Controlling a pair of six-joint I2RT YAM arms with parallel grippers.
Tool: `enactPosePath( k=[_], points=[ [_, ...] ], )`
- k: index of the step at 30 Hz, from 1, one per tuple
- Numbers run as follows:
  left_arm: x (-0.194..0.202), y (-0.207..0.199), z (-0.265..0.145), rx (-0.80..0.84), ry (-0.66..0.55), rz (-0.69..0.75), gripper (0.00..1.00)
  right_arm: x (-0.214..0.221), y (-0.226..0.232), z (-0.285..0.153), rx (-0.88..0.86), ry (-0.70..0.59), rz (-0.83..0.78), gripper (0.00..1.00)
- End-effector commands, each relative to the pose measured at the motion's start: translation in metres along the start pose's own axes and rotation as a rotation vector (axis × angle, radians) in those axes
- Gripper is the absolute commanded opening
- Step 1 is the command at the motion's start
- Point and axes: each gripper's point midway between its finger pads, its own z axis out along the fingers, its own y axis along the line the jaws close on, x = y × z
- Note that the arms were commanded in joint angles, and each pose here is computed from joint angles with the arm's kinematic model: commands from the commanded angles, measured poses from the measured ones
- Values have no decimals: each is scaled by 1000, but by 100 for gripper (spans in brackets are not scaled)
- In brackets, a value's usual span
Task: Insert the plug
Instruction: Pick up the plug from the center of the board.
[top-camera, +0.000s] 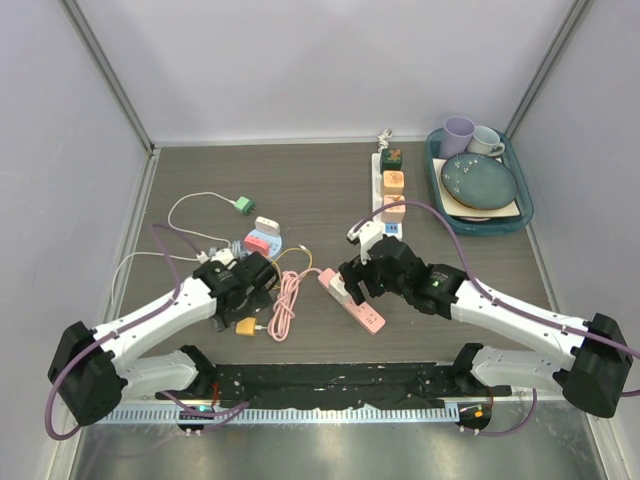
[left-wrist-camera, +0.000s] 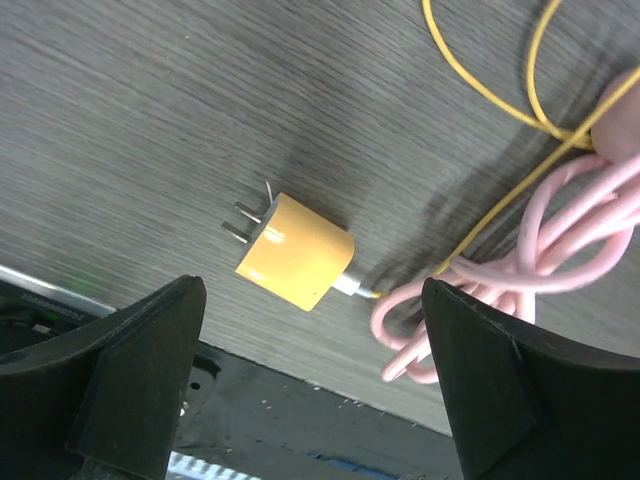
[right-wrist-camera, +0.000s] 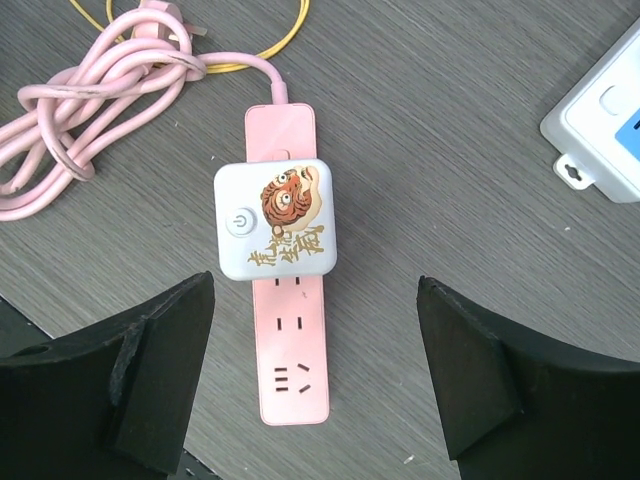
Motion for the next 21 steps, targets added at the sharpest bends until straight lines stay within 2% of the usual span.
enactPosePath(
  k=[1,7,13,21],
  points=[
    [-8,1,8,-52,-64,-161,91,-11,1,2,-12,-62,-16,86],
    [2,-3,19,-48,-36,-279,85,-7,1,3,-18,-61,-26,86],
    [14,15,23,-133,-8,-368,83,0,2,9,-21,-40,-36,86],
    [26,7,36,-122,36,-391,83,5,4,15,-27,-16,-46,86]
  ],
)
